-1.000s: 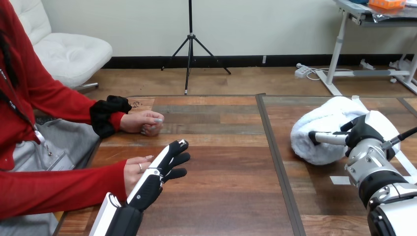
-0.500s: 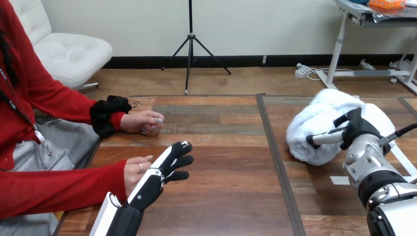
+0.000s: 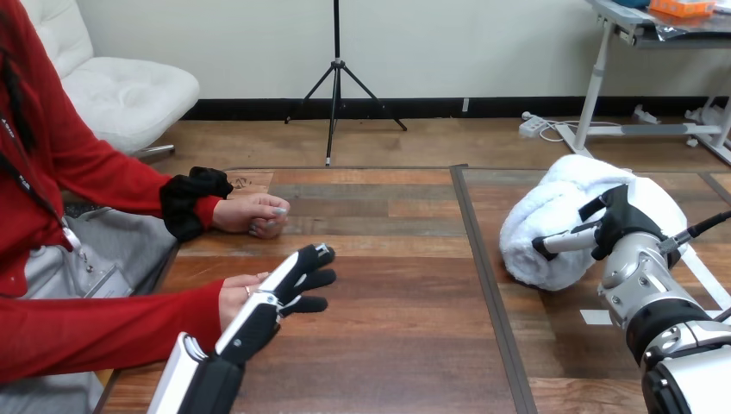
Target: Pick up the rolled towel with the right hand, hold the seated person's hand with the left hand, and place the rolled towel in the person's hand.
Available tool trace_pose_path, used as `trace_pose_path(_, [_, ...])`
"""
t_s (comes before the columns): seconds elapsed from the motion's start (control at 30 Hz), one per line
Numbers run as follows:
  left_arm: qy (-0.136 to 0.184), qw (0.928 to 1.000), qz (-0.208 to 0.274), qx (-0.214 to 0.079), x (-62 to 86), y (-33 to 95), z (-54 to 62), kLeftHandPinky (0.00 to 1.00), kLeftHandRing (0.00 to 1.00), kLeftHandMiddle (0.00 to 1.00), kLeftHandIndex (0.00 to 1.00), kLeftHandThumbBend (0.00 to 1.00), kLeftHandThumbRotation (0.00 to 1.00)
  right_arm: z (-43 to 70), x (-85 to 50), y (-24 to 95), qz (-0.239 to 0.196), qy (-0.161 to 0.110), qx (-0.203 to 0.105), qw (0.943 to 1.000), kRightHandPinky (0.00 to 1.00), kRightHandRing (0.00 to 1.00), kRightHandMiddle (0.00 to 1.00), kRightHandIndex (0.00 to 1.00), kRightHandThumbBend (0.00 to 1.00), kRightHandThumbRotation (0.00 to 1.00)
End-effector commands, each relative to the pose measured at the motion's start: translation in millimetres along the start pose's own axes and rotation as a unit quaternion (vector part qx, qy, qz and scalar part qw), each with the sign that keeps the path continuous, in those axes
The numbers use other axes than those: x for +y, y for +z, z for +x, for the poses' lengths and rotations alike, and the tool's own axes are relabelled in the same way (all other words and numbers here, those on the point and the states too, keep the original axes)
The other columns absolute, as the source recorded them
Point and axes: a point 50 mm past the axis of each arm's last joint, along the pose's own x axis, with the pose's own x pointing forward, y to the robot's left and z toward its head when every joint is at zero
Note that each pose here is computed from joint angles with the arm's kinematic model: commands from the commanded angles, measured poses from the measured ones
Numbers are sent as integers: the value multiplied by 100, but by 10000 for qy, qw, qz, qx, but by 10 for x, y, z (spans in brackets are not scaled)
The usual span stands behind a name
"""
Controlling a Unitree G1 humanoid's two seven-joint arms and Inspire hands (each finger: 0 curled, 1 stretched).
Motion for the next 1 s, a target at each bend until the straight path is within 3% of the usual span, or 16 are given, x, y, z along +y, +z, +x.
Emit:
trace_pose_path(0.0, [104, 9984, 166, -521, 43, 57, 156, 73, 83, 89, 90, 100, 59, -17, 26, 153, -16, 41, -357, 9994, 23, 32, 43, 68, 82, 0])
trace_pose_path(0.33, [92, 9986, 106, -504, 35, 48, 165, 73, 83, 89, 90, 100, 59, -30, 59, 204, 274, 171, -501, 9982, 34, 44, 52, 51, 88, 0])
trace_pose_path(0.5, [91, 9986, 91, -514, 35, 36, 174, 73, 83, 89, 90, 100, 59, -34, 80, 184, 422, 243, -603, 9970, 37, 46, 52, 48, 89, 0])
trace_pose_path(0.97, [80, 9987, 113, -490, 39, 3, 191, 74, 83, 89, 90, 100, 58, -58, 142, 135, 607, 414, -965, 9926, 33, 39, 47, 42, 87, 0])
